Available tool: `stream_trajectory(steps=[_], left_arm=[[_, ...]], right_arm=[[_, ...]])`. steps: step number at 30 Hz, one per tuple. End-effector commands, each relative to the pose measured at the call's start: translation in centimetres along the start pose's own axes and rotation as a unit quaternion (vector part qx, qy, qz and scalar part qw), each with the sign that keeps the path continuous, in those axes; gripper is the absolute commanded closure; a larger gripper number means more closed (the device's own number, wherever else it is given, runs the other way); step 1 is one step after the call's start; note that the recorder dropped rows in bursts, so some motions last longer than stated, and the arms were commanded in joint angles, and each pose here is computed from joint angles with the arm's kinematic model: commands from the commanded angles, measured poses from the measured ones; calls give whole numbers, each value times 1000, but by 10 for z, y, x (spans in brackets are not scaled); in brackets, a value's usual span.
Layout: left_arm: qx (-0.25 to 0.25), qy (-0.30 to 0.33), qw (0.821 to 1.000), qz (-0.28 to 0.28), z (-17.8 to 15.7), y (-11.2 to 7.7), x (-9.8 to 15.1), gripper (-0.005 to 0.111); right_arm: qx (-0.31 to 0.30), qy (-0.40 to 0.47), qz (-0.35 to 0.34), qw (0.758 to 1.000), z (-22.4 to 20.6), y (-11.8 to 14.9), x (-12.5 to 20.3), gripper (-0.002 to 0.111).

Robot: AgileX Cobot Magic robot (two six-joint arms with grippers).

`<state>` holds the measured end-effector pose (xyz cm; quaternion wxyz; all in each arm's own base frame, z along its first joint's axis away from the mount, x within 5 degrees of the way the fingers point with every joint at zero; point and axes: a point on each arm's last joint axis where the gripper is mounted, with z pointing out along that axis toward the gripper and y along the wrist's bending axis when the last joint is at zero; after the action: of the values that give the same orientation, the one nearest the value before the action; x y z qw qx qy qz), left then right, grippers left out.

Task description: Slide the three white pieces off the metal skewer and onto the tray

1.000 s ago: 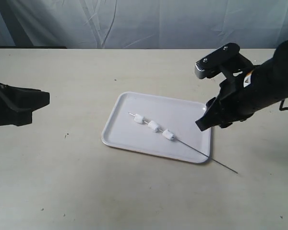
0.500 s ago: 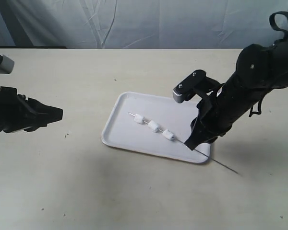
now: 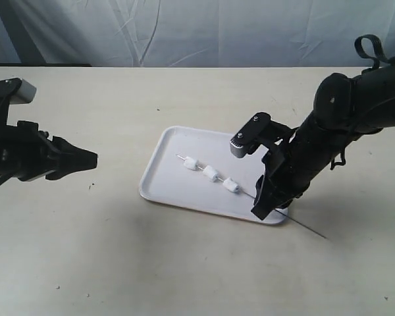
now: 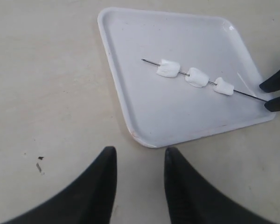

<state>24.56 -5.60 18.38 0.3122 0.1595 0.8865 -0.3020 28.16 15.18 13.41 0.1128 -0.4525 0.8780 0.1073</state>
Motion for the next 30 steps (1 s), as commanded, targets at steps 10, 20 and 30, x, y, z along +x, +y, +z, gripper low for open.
stream_trajectory(steps=[10, 20, 30], left_arm=[[5, -15, 1000, -1, 3, 3, -9, 72], [5, -23, 1000, -9, 3, 3, -10, 72], [10, -37, 999, -28, 3, 2, -13, 73]], right_arm=[[6, 25, -22, 999, 22, -6, 5, 75], [-6, 80, -25, 996, 40, -8, 17, 82], [-45, 121, 11, 992, 57, -3, 28, 109]])
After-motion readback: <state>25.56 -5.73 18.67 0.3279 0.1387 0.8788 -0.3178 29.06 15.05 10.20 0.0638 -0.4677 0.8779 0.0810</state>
